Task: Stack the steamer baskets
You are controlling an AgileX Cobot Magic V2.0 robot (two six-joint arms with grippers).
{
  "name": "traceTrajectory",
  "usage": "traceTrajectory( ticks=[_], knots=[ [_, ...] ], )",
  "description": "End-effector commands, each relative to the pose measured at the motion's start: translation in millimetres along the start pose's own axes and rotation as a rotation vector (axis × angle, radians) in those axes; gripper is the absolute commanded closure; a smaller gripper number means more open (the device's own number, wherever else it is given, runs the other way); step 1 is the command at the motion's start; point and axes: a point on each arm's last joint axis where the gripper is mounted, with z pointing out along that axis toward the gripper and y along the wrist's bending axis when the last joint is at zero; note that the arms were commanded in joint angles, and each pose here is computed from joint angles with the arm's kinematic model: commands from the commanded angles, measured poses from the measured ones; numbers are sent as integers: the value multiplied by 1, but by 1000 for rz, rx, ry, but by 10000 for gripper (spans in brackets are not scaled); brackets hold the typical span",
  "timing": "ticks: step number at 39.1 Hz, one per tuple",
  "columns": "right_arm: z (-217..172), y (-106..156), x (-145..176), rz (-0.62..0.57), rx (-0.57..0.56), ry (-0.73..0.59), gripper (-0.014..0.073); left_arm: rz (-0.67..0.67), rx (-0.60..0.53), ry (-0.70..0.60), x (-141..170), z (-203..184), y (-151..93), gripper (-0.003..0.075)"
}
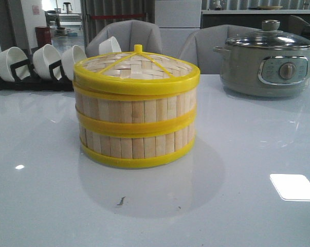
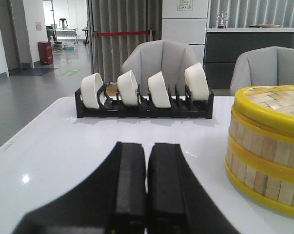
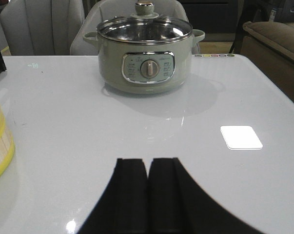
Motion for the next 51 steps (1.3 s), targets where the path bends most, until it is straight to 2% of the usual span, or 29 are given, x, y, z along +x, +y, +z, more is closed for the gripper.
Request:
traceTrajectory(
  ticks=[1, 19, 28, 32, 42, 47, 51],
  knots=[
    [-1, 0, -17, -14, 4, -108, 573, -12, 8, -103, -9, -1, -1, 627],
    [-1, 0, -17, -23, 4, -108, 573, -12, 8, -103, -9, -1, -1, 627],
    [-20, 1, -20, -23, -4, -189, 573, -12, 8, -103, -9, -1, -1, 627],
    [-29, 0, -11, -23, -5, -219, 573, -12, 8, -103, -9, -1, -1, 627],
    [-34, -3, 43, -8, -8, -235, 573, -12, 8, -103, -9, -1, -1, 627],
    [-32, -3, 51, 9, -9, -158, 573, -12, 8, -103, -9, -1, -1, 627],
    [-32, -3, 51, 9, -8, -153, 573, -12, 8, -103, -9, -1, -1, 627]
  ],
)
